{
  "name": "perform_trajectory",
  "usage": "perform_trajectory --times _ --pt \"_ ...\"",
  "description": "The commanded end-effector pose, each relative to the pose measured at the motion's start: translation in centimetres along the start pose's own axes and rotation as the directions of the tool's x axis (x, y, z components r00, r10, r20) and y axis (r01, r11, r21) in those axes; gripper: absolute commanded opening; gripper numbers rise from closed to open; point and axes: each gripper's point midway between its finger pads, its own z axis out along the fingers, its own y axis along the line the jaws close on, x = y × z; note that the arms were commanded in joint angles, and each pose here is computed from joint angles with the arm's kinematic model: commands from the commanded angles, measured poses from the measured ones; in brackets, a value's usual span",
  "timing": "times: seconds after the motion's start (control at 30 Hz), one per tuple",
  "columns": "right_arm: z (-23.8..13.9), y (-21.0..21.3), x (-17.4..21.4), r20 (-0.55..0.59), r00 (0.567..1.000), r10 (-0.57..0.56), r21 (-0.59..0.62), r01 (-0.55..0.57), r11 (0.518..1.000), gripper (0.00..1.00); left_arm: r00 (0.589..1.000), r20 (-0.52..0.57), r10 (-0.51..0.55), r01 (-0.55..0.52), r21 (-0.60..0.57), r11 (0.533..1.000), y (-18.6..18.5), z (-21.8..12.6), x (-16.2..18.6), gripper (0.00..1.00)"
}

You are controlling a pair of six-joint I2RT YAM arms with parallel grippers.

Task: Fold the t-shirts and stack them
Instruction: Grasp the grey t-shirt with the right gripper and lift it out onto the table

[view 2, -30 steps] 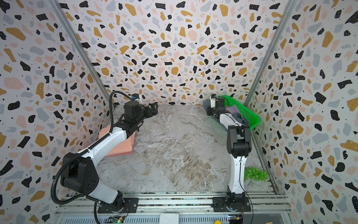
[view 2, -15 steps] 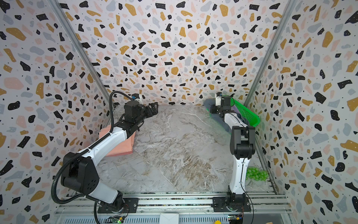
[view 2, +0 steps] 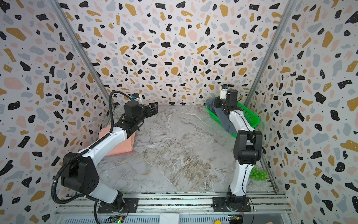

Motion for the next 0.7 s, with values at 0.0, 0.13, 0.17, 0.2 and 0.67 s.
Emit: perform_trajectory --times 0.0,0.13,0.17,0.2,0.67 --pt "-7.8 6.0 -12.9 0.276 0.954 -0.115 -0.09 0.144 0.985 0.0 0.997 0.073 -0.003 -0.001 0.054 0.999 -1.3 -0.3 -2.3 1.0" --pt "-12.6 12.0 -18.3 0.414 0.892 -0.184 -0.16 0.27 0.95 0.0 0.996 0.086 0.002 -0.008 0.07 0.997 -1.6 0.0 -2.6 1.0" --pt "-13.9 13.5 -19.5 0.446 0.871 -0.206 -0.159 0.304 0.939 0.0 0.996 0.086 0.006 -0.013 0.08 0.997 -1.8 0.2 -2.7 1.0" --pt "-15.3 15.1 -20.5 0.476 0.851 -0.221 -0.163 0.333 0.929 0.0 0.996 0.085 0.009 -0.017 0.09 0.996 -2.1 0.5 -2.8 1.0" --pt "-20.2 21.5 -20.1 0.536 0.826 -0.173 -0.253 0.353 0.901 0.0 0.985 0.169 0.032 -0.044 0.07 0.997 -2.1 -0.8 -6.0 1.0"
